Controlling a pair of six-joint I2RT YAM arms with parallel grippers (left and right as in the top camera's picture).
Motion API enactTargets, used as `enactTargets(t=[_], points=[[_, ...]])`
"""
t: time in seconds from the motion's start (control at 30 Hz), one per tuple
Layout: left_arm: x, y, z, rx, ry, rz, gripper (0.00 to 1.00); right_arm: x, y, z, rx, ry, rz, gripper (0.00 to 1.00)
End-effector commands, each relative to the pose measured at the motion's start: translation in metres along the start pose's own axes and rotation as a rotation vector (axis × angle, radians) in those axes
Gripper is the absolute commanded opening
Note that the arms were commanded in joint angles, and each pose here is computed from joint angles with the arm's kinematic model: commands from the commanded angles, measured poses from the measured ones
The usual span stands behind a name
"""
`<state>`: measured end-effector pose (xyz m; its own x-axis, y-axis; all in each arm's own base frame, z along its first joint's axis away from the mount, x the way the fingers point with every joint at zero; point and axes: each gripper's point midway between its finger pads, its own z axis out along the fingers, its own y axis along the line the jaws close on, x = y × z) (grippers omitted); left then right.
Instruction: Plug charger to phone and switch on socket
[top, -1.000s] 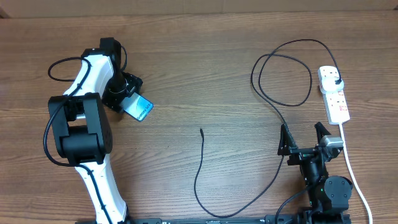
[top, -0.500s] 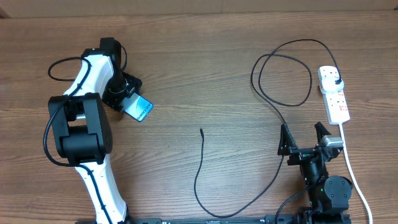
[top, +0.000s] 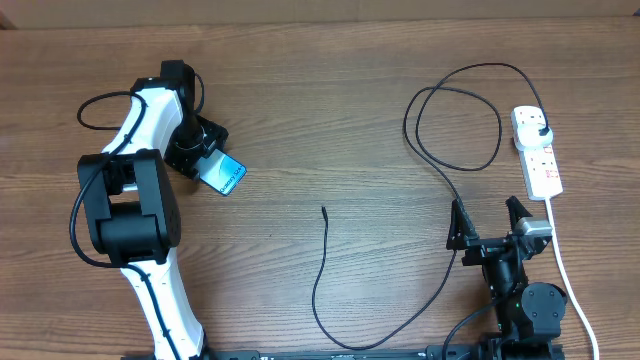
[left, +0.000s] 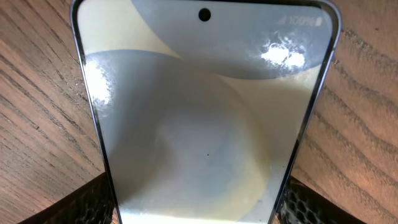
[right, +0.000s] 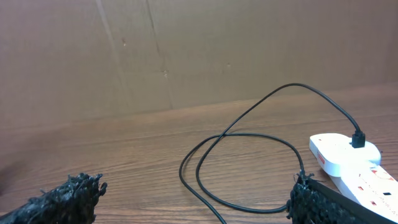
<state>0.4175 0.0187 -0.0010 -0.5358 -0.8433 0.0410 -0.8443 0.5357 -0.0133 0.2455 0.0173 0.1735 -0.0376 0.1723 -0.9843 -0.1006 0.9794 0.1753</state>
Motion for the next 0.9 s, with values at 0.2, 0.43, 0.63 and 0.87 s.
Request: enactTargets(t=[0.2, 0.43, 0.63, 0.87], points=[[0.0142, 0.0135, 0.0362, -0.06, 0.09, -0.005, 0.47, 0.002, -0.0004, 0.0001, 0.002, -0.003, -0.007, 1.0], [0.0142, 0.0136, 0.0362, -0.06, 0.09, 0.0, 0.29, 0.002, -0.0004, 0.0001, 0.002, -0.003, -0.007, 1.0], [0.0141, 0.0135, 0.0362, -0.06, 0.09, 0.0, 0.04, 0.0019, -0.0004, 0.0001, 0.002, -0.003, -0.007, 1.0], [0.0145, 0.0134, 0.0362, -0.058, 0.093, 0.022, 0.04, 0.002, -0.0004, 0.0001, 0.002, -0.003, -0.007, 1.0]])
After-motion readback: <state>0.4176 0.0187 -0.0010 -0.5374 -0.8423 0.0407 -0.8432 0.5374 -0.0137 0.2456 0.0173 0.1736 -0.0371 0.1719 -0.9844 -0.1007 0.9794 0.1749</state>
